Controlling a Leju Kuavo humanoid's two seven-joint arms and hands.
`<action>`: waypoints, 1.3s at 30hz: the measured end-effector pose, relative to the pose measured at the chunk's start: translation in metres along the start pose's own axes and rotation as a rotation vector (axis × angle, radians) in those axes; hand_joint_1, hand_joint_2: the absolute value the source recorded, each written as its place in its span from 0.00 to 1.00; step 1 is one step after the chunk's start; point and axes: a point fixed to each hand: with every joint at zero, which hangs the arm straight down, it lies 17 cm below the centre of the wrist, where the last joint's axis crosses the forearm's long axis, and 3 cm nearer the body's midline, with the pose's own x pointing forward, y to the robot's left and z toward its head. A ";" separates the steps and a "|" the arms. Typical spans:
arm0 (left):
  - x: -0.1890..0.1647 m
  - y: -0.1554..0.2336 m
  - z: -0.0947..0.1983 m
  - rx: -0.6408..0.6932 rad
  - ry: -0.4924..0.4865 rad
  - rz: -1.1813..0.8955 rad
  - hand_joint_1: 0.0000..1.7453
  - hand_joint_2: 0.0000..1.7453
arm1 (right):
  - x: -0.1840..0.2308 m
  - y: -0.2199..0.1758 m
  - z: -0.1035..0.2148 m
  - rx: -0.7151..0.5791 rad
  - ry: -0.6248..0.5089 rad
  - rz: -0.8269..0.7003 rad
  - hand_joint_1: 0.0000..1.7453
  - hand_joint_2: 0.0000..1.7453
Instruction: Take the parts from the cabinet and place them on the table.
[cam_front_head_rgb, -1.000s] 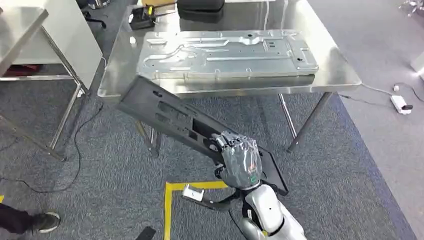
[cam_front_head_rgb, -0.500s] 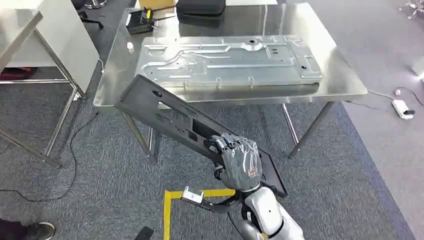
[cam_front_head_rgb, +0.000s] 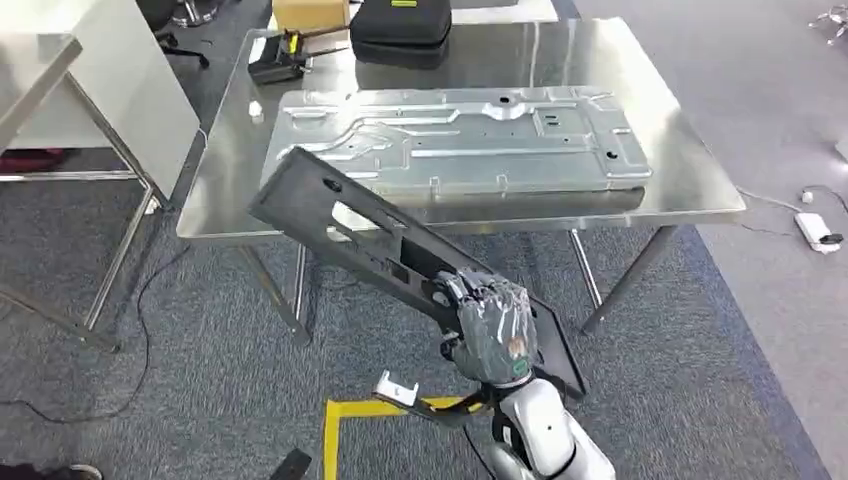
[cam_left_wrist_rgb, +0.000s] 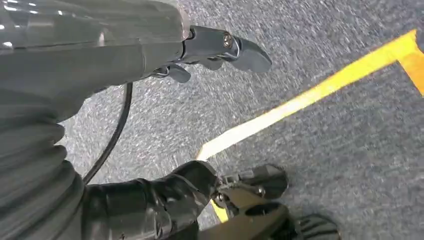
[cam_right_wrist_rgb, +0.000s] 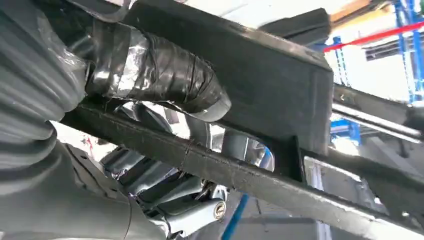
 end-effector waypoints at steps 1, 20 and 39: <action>0.000 0.000 0.000 0.000 -0.001 0.000 0.00 1.00 | -0.001 -0.001 0.000 -0.002 0.003 0.001 1.00 1.00; 0.004 0.000 -0.002 -0.007 -0.010 -0.023 0.00 1.00 | -0.010 -0.014 0.002 -0.043 0.032 0.024 1.00 1.00; 0.005 -0.001 -0.001 -0.012 -0.011 -0.026 0.00 1.00 | -0.021 -0.033 0.003 -0.094 0.046 0.072 1.00 1.00</action>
